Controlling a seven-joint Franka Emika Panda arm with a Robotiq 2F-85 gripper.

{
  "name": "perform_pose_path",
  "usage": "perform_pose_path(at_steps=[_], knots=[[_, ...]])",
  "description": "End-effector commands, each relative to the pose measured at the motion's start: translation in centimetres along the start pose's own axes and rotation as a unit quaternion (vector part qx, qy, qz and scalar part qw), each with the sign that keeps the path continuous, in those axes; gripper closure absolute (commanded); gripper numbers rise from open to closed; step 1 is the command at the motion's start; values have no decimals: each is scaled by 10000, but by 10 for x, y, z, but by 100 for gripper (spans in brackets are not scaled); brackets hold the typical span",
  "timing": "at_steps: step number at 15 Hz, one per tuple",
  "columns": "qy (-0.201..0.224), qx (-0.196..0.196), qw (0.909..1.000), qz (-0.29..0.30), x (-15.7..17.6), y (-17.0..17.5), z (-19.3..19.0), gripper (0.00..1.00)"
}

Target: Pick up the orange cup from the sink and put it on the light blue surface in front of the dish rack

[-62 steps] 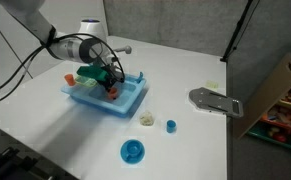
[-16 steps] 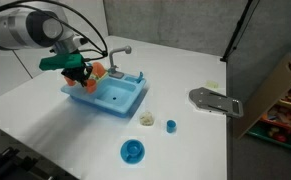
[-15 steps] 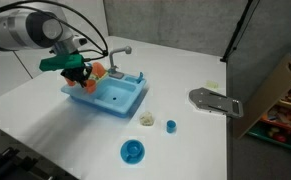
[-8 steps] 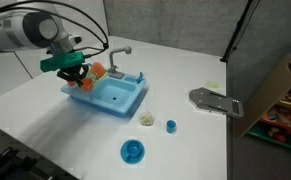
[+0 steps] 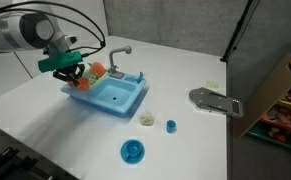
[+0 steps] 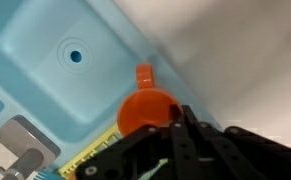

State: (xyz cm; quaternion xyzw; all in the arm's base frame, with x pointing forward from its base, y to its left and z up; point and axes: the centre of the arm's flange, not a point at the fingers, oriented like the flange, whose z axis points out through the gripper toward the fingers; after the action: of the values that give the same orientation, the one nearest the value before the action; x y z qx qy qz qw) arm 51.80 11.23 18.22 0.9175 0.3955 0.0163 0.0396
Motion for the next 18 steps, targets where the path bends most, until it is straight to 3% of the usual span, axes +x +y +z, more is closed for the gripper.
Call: perform_pose_path(at_steps=[1,18], knots=[[117,-78,9996,-230,2,1,7,97],[333,-189,9974,-618,13,-14,29,96]])
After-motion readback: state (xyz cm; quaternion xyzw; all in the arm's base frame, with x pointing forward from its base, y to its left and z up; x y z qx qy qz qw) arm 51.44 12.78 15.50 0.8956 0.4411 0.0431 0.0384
